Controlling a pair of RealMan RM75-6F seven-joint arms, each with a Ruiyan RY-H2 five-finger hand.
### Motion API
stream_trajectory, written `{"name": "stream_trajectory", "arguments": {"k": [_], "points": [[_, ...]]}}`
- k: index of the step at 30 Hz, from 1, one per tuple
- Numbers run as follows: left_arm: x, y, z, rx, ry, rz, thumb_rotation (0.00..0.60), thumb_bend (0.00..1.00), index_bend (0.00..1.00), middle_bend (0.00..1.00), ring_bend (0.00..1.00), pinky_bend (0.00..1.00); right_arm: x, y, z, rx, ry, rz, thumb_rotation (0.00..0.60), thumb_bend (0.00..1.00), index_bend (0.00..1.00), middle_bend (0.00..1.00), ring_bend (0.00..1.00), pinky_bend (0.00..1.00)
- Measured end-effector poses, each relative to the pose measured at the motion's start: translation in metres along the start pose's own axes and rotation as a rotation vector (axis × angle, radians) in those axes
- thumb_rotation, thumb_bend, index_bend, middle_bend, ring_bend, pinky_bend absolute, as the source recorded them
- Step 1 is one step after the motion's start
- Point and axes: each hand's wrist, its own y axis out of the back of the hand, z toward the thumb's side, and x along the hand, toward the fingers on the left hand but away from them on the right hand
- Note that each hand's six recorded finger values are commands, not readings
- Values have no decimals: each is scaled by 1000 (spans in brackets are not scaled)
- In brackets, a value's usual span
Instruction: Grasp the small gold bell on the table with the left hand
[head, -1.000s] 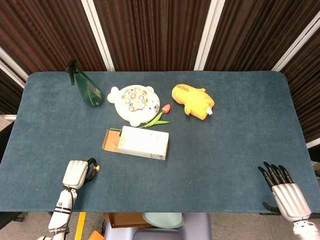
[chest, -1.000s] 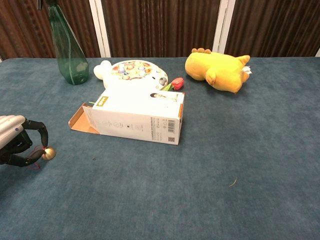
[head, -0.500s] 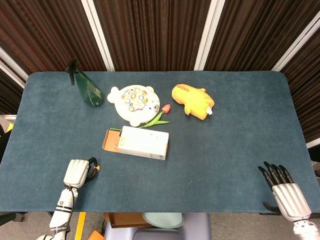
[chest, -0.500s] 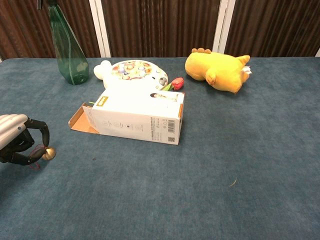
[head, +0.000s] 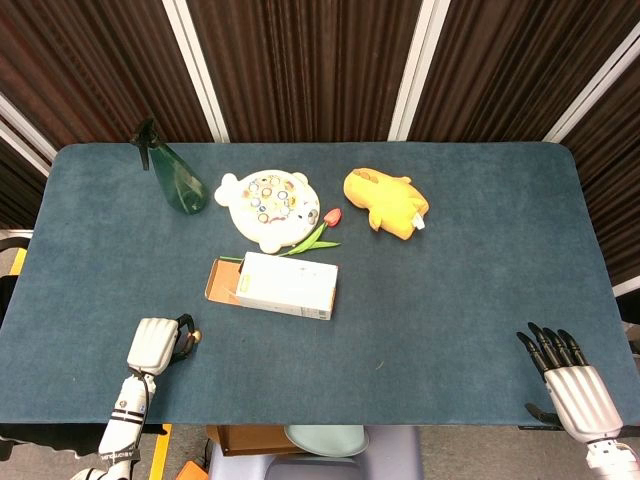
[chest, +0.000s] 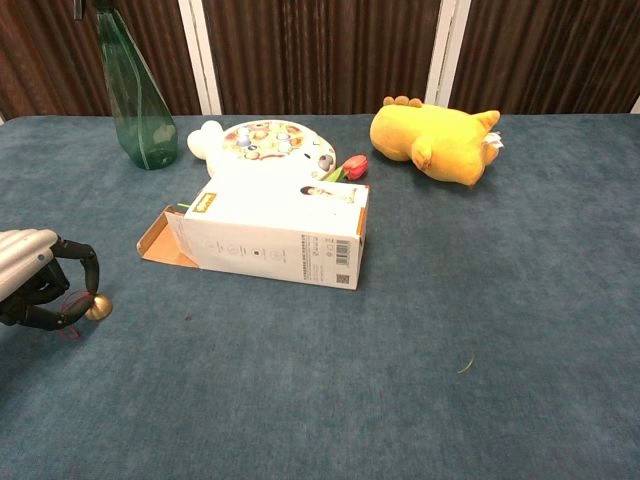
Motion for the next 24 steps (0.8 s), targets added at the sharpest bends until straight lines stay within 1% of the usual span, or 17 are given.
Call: {"name": "stream_trajectory", "arguments": {"k": [12, 19, 24], "points": [[2, 1, -2, 1, 2, 5, 600, 428, 606, 1000, 1000, 1000, -1, -1, 1, 2, 0, 3, 600, 240, 0, 0, 0, 0], [3, 1, -4, -1, 6, 9, 600, 450, 685, 1000, 1000, 1000, -2, -2, 1, 4, 2, 5, 600, 241, 0, 0, 0, 0], [2, 2, -4, -9, 2, 7, 600, 489, 737, 1000, 1000, 1000, -2, -2, 2, 4, 2, 6, 600, 241, 0, 0, 0, 0]]}}
